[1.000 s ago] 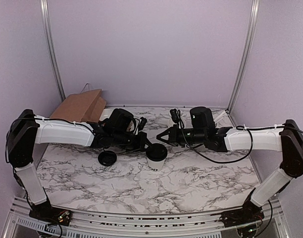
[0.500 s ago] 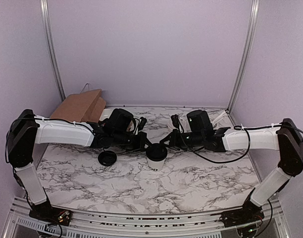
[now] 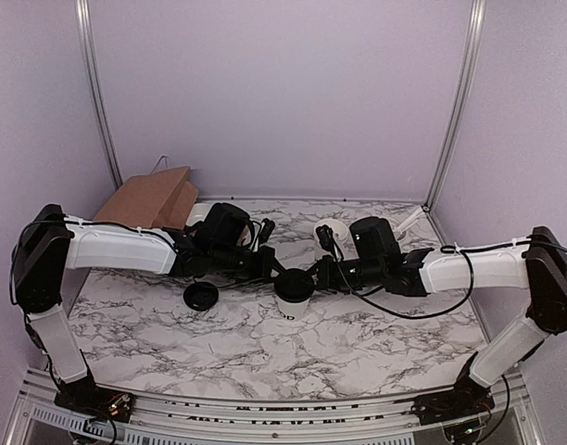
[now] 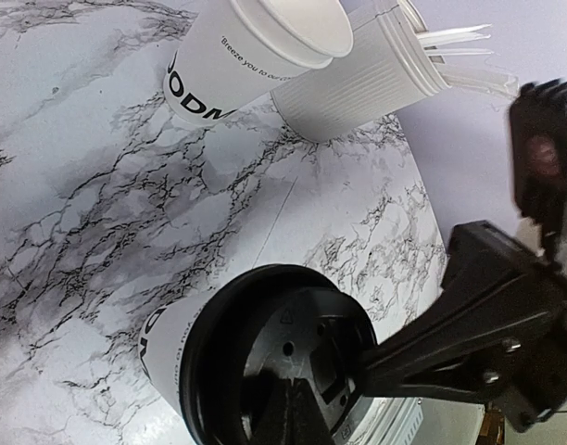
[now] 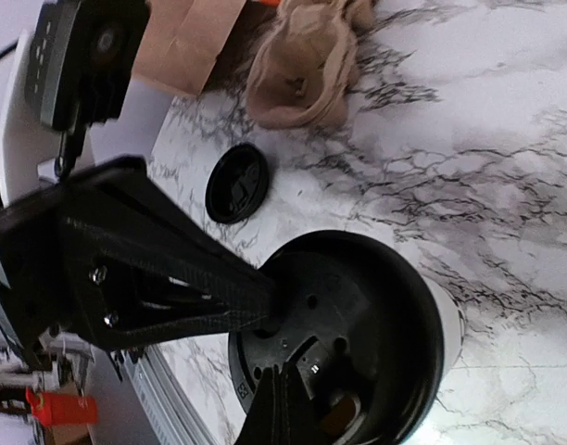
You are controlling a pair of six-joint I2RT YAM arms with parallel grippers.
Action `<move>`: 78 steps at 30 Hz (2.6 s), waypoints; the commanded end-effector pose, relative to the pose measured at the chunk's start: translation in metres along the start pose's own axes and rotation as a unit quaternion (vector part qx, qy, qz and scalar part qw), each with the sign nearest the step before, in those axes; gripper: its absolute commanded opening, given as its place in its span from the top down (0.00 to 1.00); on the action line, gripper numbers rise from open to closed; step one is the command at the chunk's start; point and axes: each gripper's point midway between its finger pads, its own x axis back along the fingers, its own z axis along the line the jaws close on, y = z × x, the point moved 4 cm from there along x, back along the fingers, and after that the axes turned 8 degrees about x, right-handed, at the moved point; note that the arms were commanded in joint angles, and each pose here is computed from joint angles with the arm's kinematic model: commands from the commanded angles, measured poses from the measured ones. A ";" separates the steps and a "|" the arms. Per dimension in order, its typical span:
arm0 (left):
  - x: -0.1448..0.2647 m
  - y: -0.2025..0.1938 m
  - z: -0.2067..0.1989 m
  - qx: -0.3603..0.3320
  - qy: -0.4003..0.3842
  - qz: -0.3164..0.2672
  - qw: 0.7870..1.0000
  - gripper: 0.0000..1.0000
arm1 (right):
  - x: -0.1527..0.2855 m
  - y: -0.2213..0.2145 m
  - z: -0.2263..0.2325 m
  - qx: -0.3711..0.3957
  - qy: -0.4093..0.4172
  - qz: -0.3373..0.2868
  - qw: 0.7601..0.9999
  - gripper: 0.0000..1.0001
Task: Pack the takeout coffee
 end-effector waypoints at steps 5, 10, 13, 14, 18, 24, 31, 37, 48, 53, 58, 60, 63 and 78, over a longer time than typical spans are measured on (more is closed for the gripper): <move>-0.002 -0.014 0.030 0.012 0.059 0.022 0.998 1.00 | -0.010 -0.017 -0.011 -0.014 -0.024 0.035 0.999 1.00; -0.003 -0.014 0.029 0.011 0.058 0.023 0.998 1.00 | 0.002 0.014 0.005 0.012 -0.029 -0.001 1.000 1.00; -0.002 -0.012 0.027 0.009 0.057 0.022 0.998 1.00 | 0.008 0.029 0.008 0.020 -0.034 -0.023 0.999 1.00; -0.001 -0.011 0.025 0.007 0.055 0.021 0.998 1.00 | 0.011 0.033 0.008 0.022 -0.038 -0.030 0.999 1.00; 0.001 -0.008 0.019 0.003 0.049 0.019 0.999 1.00 | 0.016 0.041 0.006 0.030 -0.054 -0.037 0.997 1.00; 0.009 0.000 0.003 -0.001 0.029 0.010 1.000 1.00 | 0.017 0.038 0.002 0.032 -0.065 -0.030 0.997 1.00; 0.020 0.010 -0.017 -0.005 0.006 -0.005 1.000 1.00 | 0.017 0.034 0.000 0.030 -0.068 -0.026 0.997 1.00; 0.028 0.014 -0.029 -0.005 -0.014 -0.012 1.000 1.00 | 0.014 0.030 -0.003 0.028 -0.069 -0.020 0.997 1.00; 0.035 0.014 -0.034 0.022 -0.081 -0.020 0.996 1.00 | 0.010 0.027 -0.006 0.025 -0.069 -0.012 0.997 1.00; 0.033 0.012 -0.034 0.032 -0.094 -0.012 0.995 1.00 | 0.006 0.024 -0.008 0.024 -0.069 -0.005 0.997 1.00; 0.036 0.017 -0.047 0.038 -0.125 -0.012 0.991 1.00 | 0.001 0.020 -0.012 0.022 -0.074 0.003 0.997 1.00; 0.038 0.020 -0.055 0.038 -0.143 -0.011 0.989 1.00 | 0.000 0.018 -0.014 0.020 -0.077 0.006 0.997 1.00; 0.033 0.019 -0.054 0.050 -0.162 -0.003 0.986 1.00 | -0.002 0.017 -0.014 0.020 -0.078 0.008 0.997 1.00; -0.004 -0.013 0.021 0.132 -0.126 0.036 0.983 1.00 | -0.005 0.009 -0.017 0.020 -0.094 0.021 0.995 1.00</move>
